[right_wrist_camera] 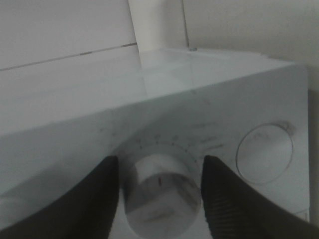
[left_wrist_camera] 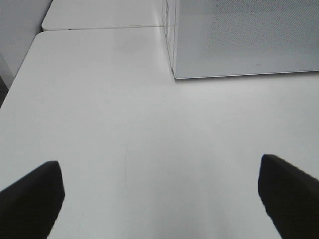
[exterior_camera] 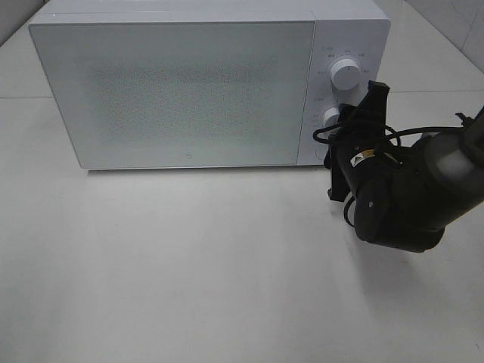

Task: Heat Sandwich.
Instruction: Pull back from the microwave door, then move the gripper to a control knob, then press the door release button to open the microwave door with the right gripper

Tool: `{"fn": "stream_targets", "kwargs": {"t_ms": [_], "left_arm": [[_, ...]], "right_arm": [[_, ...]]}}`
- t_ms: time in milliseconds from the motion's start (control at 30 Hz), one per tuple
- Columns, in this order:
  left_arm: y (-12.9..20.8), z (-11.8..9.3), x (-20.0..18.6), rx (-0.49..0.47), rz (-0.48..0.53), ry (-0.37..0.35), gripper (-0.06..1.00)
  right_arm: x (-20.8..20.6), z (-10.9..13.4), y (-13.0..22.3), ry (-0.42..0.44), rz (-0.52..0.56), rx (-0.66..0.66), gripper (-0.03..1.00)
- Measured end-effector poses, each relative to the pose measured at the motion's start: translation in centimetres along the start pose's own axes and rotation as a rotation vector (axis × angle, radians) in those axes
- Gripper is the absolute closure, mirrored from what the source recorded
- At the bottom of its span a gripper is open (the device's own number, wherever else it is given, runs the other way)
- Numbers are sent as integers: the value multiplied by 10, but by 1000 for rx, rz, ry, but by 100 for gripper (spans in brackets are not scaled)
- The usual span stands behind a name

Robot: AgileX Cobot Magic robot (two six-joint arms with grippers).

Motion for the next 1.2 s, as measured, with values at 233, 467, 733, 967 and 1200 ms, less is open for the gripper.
{"fn": "stream_targets", "kwargs": {"t_ms": [233,467,733,967,1200], "left_arm": [[0,0,0,0,0,0,-5],[0,0,0,0,0,0,-5],[0,0,0,0,0,0,-5],[0,0,0,0,0,0,-5],[0,0,0,0,0,0,-5]], "right_arm": [[-1,-4,-5,17,-22,6,20],[-2,-4,-3,19,-8,-3,19],[-2,-5,6,23,40,-29,19],[-14,-5,11,38,103,-73,20],[-39,-11,7,85,162,-171,20]]}}
Point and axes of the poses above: a point on each arm's last joint axis where the gripper is mounted, x pointing out along that axis toward the gripper, z along the wrist's bending axis when the last joint is at zero, y = z × x, the point moved 10 cm from there along x, pointing out along that axis toward the gripper, and after that the axes turned 8 degrees about x, right-handed, at the moved point
